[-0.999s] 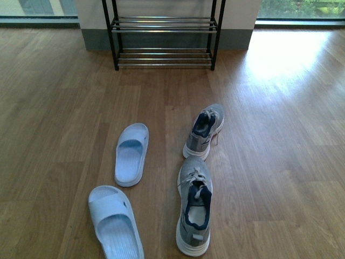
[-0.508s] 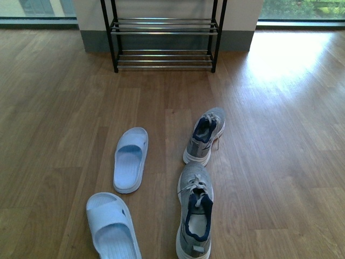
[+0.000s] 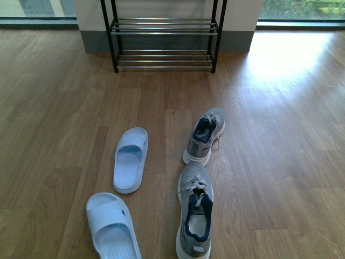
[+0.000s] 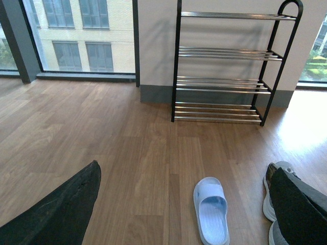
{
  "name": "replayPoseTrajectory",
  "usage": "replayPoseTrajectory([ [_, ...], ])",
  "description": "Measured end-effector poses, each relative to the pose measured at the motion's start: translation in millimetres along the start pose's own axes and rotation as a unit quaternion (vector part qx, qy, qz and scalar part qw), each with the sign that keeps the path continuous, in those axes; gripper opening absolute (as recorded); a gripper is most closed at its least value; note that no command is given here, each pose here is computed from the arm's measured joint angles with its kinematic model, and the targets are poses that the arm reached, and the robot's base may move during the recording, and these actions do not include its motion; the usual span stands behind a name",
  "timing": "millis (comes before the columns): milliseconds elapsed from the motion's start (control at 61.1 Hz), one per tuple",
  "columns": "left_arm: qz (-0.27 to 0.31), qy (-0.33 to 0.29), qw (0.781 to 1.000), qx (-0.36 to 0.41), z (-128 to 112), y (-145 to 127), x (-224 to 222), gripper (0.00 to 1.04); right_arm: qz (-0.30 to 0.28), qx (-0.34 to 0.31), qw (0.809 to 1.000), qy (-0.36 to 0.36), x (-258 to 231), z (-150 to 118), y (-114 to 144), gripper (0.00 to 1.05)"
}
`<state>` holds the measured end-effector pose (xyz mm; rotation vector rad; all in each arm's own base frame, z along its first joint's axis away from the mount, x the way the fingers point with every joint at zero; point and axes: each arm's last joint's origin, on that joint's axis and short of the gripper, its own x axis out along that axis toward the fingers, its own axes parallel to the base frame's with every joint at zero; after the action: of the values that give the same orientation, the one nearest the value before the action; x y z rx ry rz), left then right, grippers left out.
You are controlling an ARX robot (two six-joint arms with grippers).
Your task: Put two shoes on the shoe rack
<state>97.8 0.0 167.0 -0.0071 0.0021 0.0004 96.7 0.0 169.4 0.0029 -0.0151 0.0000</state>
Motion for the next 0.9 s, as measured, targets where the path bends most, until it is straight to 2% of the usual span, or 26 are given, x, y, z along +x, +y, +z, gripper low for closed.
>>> replayPoseTrajectory([
  [901,0.0,0.0,1.0,0.0,0.0,0.0,0.0,0.95,-0.001,0.0,1.0,0.0,0.0,0.0,0.0,0.95],
])
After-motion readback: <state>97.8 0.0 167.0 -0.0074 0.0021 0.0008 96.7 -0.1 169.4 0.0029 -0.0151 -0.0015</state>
